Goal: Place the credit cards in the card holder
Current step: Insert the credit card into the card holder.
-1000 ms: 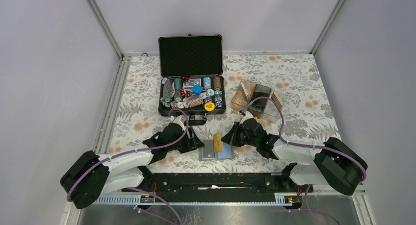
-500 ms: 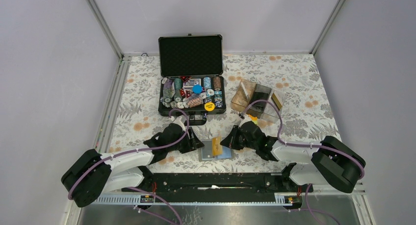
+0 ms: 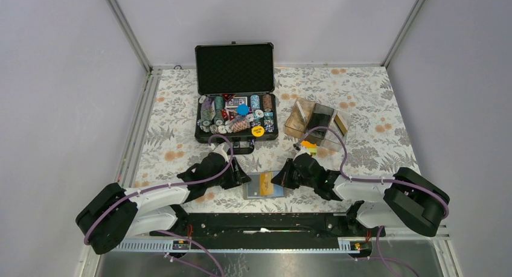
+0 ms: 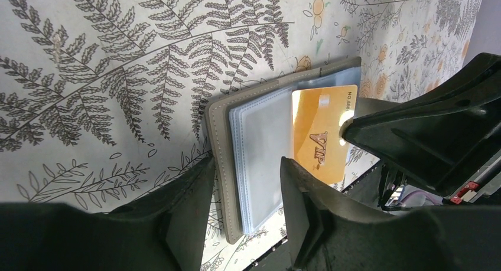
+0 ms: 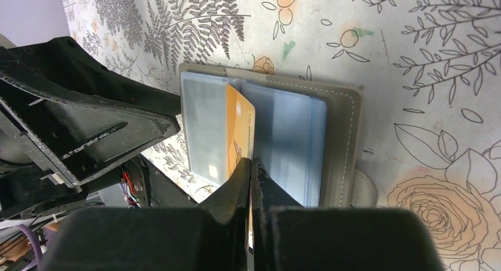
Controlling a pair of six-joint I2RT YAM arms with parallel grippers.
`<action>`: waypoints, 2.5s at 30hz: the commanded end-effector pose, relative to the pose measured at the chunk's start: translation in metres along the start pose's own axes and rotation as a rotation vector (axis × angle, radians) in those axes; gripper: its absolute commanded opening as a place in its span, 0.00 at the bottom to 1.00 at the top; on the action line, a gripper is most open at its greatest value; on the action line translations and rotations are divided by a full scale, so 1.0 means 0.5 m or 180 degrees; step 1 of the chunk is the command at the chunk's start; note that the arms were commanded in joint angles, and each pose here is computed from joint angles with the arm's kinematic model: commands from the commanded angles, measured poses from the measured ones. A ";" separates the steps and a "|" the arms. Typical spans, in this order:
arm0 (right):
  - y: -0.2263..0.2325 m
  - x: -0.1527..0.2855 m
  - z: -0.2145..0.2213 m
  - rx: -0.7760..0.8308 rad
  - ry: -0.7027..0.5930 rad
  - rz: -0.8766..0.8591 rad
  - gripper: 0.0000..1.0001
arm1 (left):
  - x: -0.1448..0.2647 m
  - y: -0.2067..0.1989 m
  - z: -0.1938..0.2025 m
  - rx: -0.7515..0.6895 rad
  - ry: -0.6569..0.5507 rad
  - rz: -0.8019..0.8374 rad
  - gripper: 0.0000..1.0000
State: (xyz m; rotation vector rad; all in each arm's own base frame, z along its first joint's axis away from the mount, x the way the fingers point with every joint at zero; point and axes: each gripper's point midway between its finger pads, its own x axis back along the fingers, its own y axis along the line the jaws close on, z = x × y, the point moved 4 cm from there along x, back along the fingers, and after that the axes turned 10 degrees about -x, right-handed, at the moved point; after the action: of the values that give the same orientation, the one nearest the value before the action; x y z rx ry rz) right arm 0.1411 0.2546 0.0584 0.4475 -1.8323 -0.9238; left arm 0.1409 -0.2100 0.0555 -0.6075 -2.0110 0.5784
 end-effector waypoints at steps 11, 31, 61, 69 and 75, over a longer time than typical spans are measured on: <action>-0.051 0.013 0.011 -0.0063 -0.0165 0.0381 0.00 | -0.006 0.014 0.015 0.0004 0.0055 -0.0070 0.41; -0.014 -0.035 0.042 0.0072 0.0036 0.0292 0.00 | -0.005 0.004 0.022 0.0002 0.0096 0.0001 0.36; 0.018 -0.014 0.073 0.0193 0.0055 0.0342 0.42 | 0.015 -0.005 0.023 -0.0039 0.0080 0.0024 0.36; 0.025 -0.018 0.089 0.0215 0.0128 0.0334 0.31 | 0.016 -0.017 0.035 -0.0014 0.0105 0.0115 0.34; 0.057 -0.027 0.093 0.0233 0.0129 0.0233 0.30 | 0.008 -0.033 0.060 -0.0008 0.0229 0.0203 0.28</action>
State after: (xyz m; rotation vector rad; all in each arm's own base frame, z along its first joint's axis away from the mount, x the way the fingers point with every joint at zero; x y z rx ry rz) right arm 0.1025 0.2847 0.0494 0.4221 -1.8133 -0.7656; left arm 0.1123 -0.2134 0.0496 -0.6382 -1.9426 0.5406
